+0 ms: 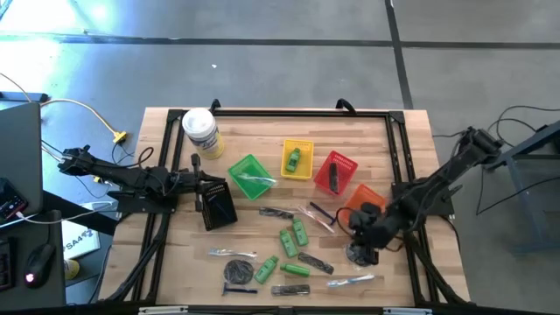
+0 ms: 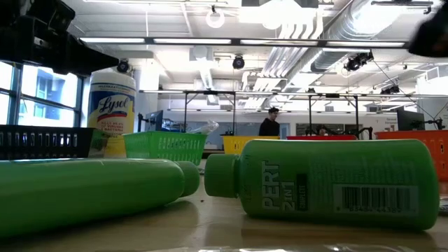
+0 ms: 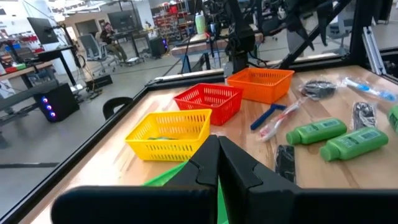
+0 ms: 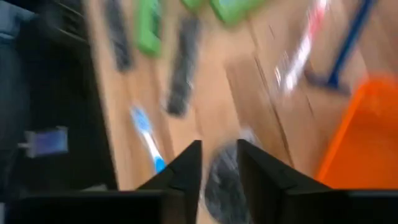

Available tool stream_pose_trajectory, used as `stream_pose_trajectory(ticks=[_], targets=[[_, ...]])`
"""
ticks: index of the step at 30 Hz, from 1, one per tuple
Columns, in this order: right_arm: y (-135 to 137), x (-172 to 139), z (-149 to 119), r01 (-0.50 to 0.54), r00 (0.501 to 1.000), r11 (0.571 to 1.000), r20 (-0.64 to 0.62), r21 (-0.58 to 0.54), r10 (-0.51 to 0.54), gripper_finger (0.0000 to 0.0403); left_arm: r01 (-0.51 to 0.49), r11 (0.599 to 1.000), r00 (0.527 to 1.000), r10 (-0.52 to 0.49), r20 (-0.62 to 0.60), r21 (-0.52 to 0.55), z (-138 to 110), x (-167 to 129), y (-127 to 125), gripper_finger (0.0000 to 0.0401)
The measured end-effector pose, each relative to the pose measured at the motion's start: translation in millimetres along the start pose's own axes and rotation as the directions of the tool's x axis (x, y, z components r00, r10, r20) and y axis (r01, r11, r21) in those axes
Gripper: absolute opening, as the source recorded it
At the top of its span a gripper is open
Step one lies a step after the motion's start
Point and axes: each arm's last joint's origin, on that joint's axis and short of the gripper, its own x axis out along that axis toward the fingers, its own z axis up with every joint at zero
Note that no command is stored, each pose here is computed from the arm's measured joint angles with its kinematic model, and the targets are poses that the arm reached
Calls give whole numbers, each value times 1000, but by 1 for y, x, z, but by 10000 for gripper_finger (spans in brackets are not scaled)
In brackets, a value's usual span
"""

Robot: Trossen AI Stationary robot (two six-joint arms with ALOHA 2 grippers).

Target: Pick & Place Travel size toiletries

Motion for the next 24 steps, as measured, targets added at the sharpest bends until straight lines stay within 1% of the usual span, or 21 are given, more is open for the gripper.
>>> stream_pose_trajectory(ticks=[2, 5, 7, 9, 14, 17, 21, 24], targets=[[3, 8, -9, 36, 997, 997, -71, 65, -31, 125, 0, 1000, 1000, 0, 0, 0, 0, 0, 0, 0], [10, 13, -19, 48, 991, 984, -135, 174, -25, 163, 0, 1000, 1000, 0, 0, 0, 0, 0, 0, 0], [12, 17, -28, 90, 981, 968, -191, 235, -45, 182, -1, 1000, 1000, 1, 1, 0, 0, 0, 0, 0], [14, 19, -37, 134, 972, 953, -223, 273, -72, 194, 0, 1000, 1000, 0, 1, 0, 0, 0, 0, 0], [15, 25, -50, 227, 954, 915, -264, 334, -141, 203, 0, 1000, 1000, 0, 1, 0, 0, 0, 0, 0], [17, 30, -54, 254, 952, 900, -256, 354, -169, 203, 0, 1000, 1000, 0, 1, 0, 0, 0, 0, 0], [17, 41, -59, 303, 946, 881, -226, 364, -233, 203, 0, 1000, 1000, 0, 1, -1, 0, 0, 0, 0], [17, 51, -62, 345, 933, 862, -235, 370, -273, 203, 0, 1000, 1000, 0, 1, -1, 0, 0, 0, 0]])
